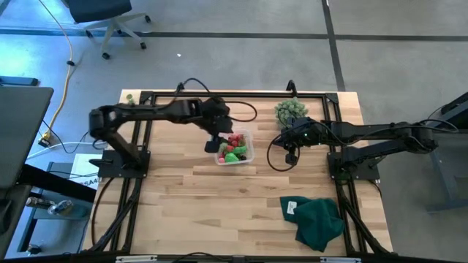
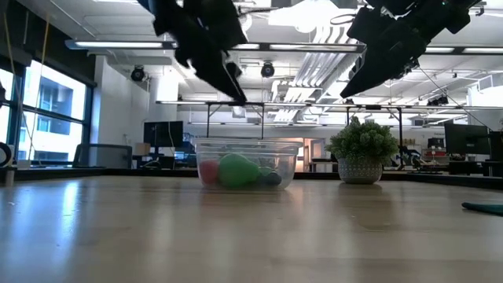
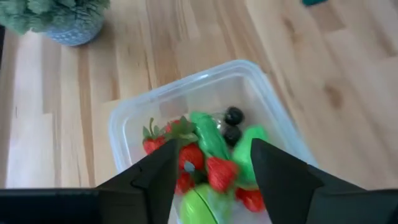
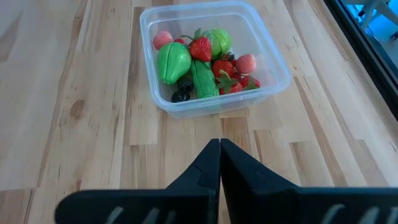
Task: Pick and placing Produce into tupperware
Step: Return to Home Position
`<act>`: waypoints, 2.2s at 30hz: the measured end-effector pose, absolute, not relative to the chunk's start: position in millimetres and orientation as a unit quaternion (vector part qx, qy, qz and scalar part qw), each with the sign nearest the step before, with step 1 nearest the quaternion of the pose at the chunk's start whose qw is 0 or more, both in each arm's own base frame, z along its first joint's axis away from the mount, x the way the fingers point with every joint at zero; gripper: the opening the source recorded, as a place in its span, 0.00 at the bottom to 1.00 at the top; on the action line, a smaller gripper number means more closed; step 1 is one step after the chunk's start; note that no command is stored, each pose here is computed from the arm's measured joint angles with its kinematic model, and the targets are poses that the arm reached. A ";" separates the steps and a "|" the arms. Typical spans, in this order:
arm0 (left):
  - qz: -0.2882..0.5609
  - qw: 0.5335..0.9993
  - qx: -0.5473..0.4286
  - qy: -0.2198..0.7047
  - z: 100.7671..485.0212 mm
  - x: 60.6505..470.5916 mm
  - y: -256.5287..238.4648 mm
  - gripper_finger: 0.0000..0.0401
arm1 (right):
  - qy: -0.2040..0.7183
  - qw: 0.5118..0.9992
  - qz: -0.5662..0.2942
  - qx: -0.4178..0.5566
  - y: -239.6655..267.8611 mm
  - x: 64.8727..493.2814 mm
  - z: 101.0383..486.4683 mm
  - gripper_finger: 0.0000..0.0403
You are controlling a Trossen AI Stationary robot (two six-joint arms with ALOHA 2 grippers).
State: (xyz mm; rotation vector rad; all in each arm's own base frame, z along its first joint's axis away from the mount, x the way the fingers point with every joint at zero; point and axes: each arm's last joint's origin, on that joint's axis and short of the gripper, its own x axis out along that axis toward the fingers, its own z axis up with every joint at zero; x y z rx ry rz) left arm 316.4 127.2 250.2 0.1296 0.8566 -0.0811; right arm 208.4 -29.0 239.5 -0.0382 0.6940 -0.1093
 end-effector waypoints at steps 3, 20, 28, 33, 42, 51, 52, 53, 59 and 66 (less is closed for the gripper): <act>-0.038 0.910 0.056 0.409 270.4 302.0 118.6 0.42 | 0.340 0.939 -0.053 -0.019 -29.0 208.4 239.5 0.00; -0.052 0.923 0.154 0.350 273.7 214.3 37.3 0.01 | 0.340 0.939 -0.054 -0.019 -29.1 208.4 239.4 0.00; -0.056 0.960 0.205 0.183 289.3 149.4 22.5 0.06 | 0.340 0.939 -0.054 -0.019 -29.0 208.5 239.5 0.00; -0.014 0.969 0.232 0.081 304.1 107.6 15.5 0.06 | 0.340 0.939 -0.053 -0.019 -29.0 208.4 239.5 0.00; 0.048 0.970 0.236 -0.038 304.3 50.9 6.4 0.06 | 0.340 0.939 -0.054 -0.019 -29.1 208.4 239.5 0.00; 0.062 0.966 0.241 -0.068 284.6 43.3 5.3 0.06 | 0.340 0.939 -0.053 -0.019 -29.0 208.4 239.4 0.00; 0.064 0.964 0.244 -0.080 286.2 44.5 5.5 0.06 | 0.340 0.939 -0.054 -0.019 -29.1 208.4 239.5 0.00; 0.066 0.962 0.248 -0.092 287.6 46.3 5.8 0.06 | 0.340 0.939 -0.054 -0.019 -29.0 208.4 239.4 0.00; 0.068 0.956 0.260 -0.122 269.2 60.7 8.2 0.01 | 0.340 0.939 -0.054 -0.019 -29.1 208.4 239.4 0.00; 0.064 0.957 0.251 -0.131 235.4 79.2 11.5 0.01 | 0.340 0.939 -0.054 -0.019 -29.1 208.4 239.4 0.00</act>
